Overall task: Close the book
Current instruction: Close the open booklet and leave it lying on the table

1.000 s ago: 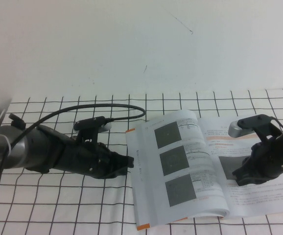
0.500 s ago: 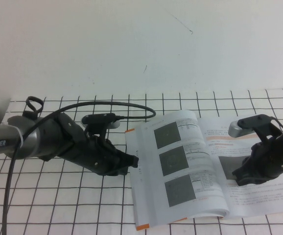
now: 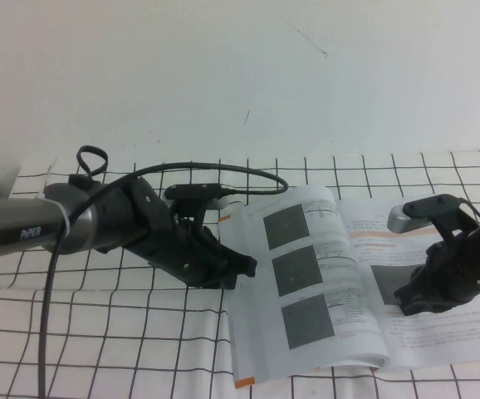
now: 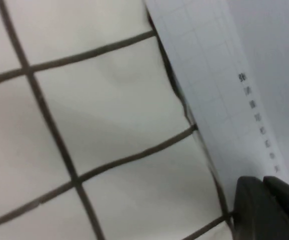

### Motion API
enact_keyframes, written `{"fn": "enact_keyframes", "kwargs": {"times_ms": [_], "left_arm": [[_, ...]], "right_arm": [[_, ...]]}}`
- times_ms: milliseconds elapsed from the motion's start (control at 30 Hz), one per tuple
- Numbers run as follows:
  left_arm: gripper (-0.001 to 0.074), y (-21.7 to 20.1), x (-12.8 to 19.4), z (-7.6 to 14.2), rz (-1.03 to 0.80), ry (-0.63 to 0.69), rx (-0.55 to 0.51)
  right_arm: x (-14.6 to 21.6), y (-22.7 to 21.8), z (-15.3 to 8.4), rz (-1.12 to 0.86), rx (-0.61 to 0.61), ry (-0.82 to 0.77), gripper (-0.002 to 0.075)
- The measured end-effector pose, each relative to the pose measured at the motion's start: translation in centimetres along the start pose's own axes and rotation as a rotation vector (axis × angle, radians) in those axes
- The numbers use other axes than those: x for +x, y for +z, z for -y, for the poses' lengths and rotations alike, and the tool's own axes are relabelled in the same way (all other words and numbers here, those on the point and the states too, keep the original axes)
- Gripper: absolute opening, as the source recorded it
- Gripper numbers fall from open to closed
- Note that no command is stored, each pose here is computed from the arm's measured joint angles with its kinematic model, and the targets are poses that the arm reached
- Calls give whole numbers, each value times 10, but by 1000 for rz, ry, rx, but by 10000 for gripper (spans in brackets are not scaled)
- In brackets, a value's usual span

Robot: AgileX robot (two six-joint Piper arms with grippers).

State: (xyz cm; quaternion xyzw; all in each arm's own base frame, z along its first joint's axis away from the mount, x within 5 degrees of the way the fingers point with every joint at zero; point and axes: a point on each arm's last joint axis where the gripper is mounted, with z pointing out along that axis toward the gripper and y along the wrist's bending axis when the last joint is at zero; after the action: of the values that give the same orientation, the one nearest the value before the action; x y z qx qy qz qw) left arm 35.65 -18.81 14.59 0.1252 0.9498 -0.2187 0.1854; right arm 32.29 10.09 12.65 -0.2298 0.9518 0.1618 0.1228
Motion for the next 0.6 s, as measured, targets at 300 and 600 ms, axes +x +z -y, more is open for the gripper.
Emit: {"fn": "enact_keyframes", "kwargs": {"times_ms": [300, 600], "left_arm": [[-4, -5, -21, 33, 8, 76, 76], [-4, -5, -12, 5, -128, 38, -82]], "right_arm": [[0, 0, 0, 0, 0, 0, -3], [0, 0, 0, 0, 0, 1, -3]]}}
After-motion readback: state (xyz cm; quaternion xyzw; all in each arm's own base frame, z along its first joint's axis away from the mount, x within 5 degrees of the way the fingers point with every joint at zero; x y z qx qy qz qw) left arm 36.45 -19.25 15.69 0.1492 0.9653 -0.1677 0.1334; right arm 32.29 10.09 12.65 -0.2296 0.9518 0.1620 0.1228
